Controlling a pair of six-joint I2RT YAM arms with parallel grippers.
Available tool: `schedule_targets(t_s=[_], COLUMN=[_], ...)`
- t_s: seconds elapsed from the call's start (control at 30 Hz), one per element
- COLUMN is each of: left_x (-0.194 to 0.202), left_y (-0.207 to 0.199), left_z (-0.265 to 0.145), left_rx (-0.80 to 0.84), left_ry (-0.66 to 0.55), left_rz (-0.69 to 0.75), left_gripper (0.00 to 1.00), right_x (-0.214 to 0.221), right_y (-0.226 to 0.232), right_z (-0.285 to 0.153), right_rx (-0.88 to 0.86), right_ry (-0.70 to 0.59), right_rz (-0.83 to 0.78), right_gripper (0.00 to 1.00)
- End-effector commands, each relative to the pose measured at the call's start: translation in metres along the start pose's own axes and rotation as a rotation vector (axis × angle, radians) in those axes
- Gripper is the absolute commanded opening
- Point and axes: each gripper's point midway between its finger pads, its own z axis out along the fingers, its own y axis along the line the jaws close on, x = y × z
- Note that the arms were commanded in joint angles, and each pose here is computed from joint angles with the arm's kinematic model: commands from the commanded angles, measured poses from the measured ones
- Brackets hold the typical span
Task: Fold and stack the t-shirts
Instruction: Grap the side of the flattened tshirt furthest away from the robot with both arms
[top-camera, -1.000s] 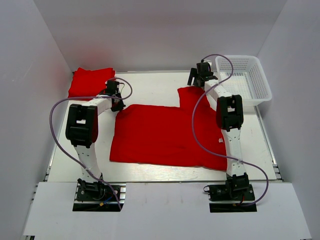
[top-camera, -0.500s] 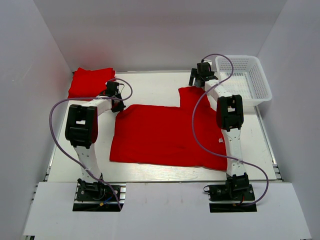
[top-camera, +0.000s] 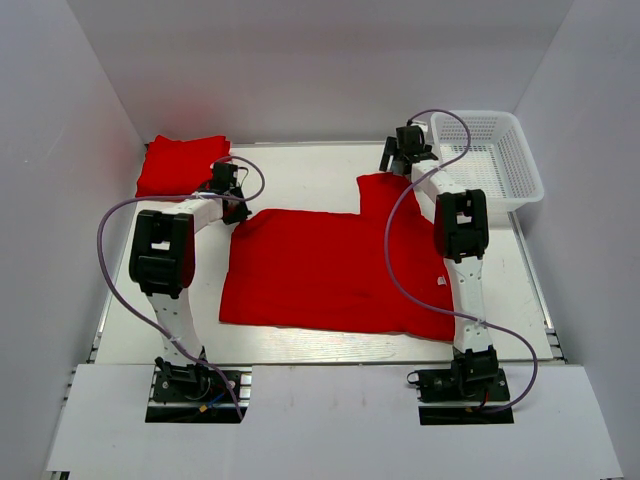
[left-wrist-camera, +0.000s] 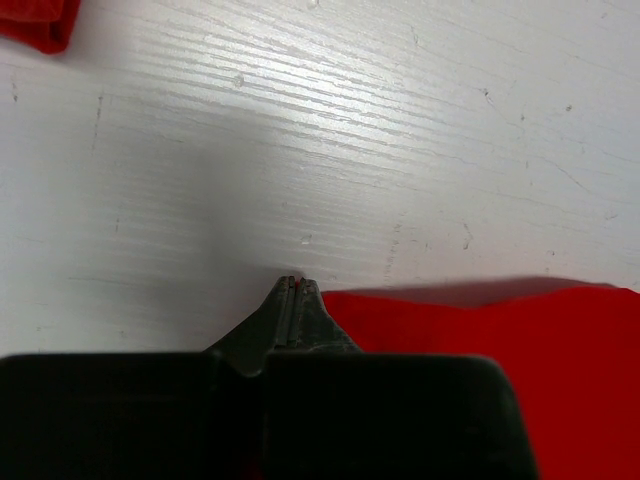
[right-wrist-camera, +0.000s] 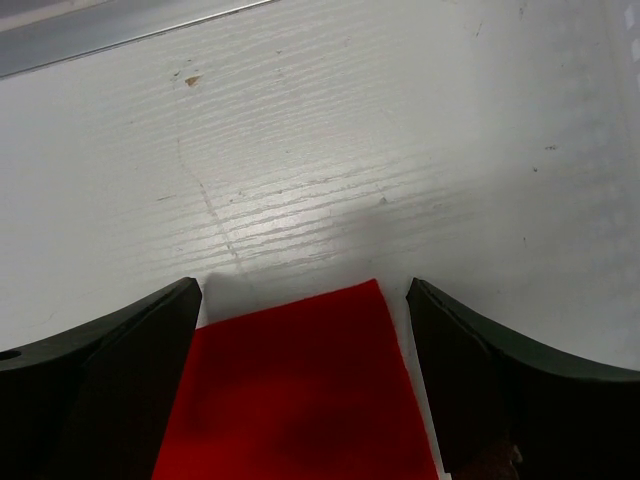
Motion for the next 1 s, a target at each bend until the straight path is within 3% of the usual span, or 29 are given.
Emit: schedule_targets(t_s=[0.0, 0.4, 0.63, 0.67, 0.77, 0.97], left_x=[-0.025, -0.026, -0.027, -0.027, -0.027, -0.044], left_y=[-0.011, -0.009, -0.009, -0.009, -0.013, -0.024], left_z=[-0.026, -0.026, -0.028, -0.028, -0.028, -0.039], left_rx=[0.037, 0.029, 0.032, 0.032, 0.054, 0.112], left_ry=[-0.079, -0.083, -0.091, -0.091, -0.092, -0.147], left_rz=[-0.005, -0.006, -0.007, -0.007, 0.003, 0.036], left_gripper=[0.0, 0.0, 0.0, 0.0, 0.0, 0.0], right_x=[-0.01, 0.017, 0.026, 0.02, 0.002, -0.029], right_y=[-0.002, -0.008, -0.009, -0.005, 0.003, 0.013], right_z=[-0.011, -0.02, -0.015, -0.015, -0.017, -0.031], right_rx=[-0.013, 0.03, 0.043, 0.019, -0.018, -0.084], right_ry=[-0.003, 0.084, 0.108, 0.095, 0.041, -0.048], right_rz=[0.056, -0.017, -0.022, -0.021, -0.042, -0.071], right_gripper=[0.9, 0.69, 0.26, 0.12, 0.0, 0.0])
